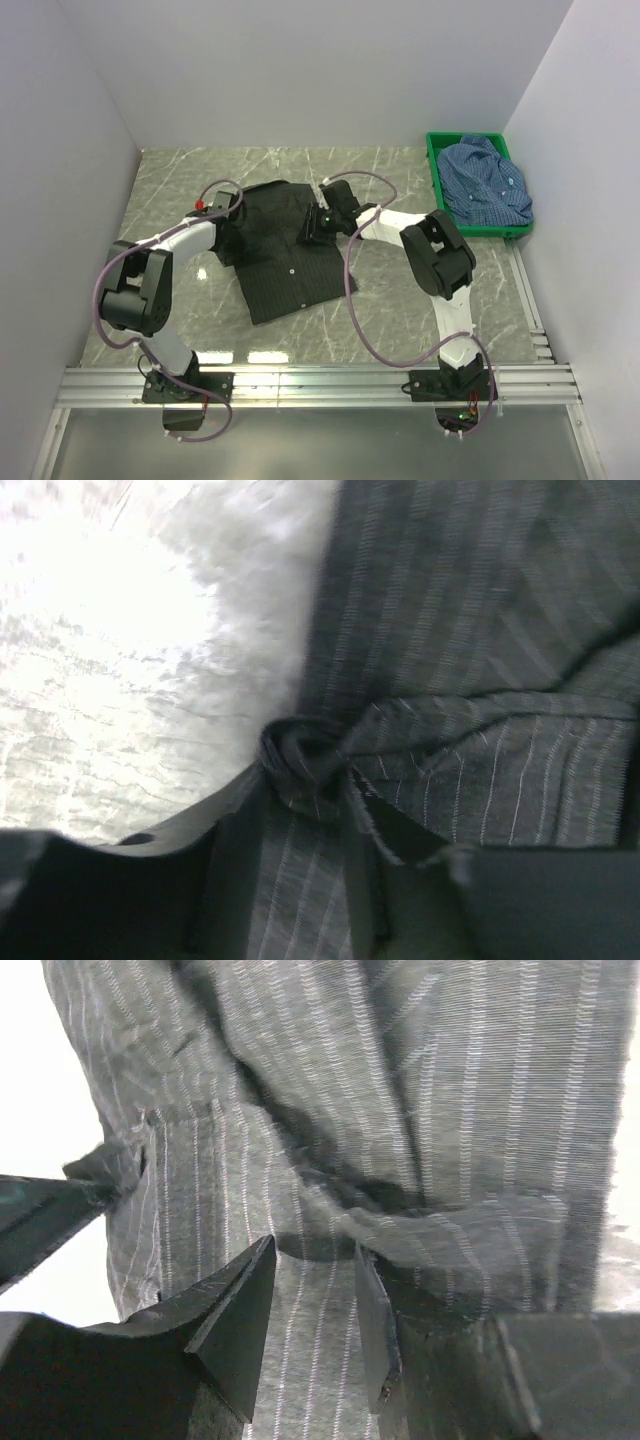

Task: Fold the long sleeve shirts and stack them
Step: Fold the shirt

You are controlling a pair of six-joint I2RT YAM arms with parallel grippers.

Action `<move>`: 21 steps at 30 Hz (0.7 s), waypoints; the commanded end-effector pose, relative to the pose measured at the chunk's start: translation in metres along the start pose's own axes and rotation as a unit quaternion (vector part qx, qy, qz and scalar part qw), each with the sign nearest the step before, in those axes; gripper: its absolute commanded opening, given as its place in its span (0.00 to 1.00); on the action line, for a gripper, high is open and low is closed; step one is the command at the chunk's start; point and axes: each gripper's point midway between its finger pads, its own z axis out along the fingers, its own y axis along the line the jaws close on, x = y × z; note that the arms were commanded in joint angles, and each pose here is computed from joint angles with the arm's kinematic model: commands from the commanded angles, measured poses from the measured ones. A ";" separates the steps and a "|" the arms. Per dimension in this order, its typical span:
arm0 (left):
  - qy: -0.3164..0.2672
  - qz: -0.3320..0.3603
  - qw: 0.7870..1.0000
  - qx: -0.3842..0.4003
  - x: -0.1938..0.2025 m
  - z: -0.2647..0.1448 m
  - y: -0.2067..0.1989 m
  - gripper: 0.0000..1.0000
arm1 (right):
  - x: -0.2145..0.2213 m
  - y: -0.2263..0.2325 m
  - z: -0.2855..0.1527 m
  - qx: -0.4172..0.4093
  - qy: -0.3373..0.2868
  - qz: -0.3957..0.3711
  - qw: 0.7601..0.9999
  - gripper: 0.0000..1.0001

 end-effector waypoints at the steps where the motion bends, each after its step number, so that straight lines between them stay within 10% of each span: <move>1: 0.019 -0.052 0.998 -0.008 0.007 0.016 0.013 0.38 | -0.001 -0.035 -0.002 0.044 -0.016 0.035 0.998 0.45; 21: -0.070 -0.005 0.993 0.094 -0.029 -0.082 -0.054 0.57 | -0.031 0.056 -0.083 -0.016 -0.053 -0.047 0.997 0.46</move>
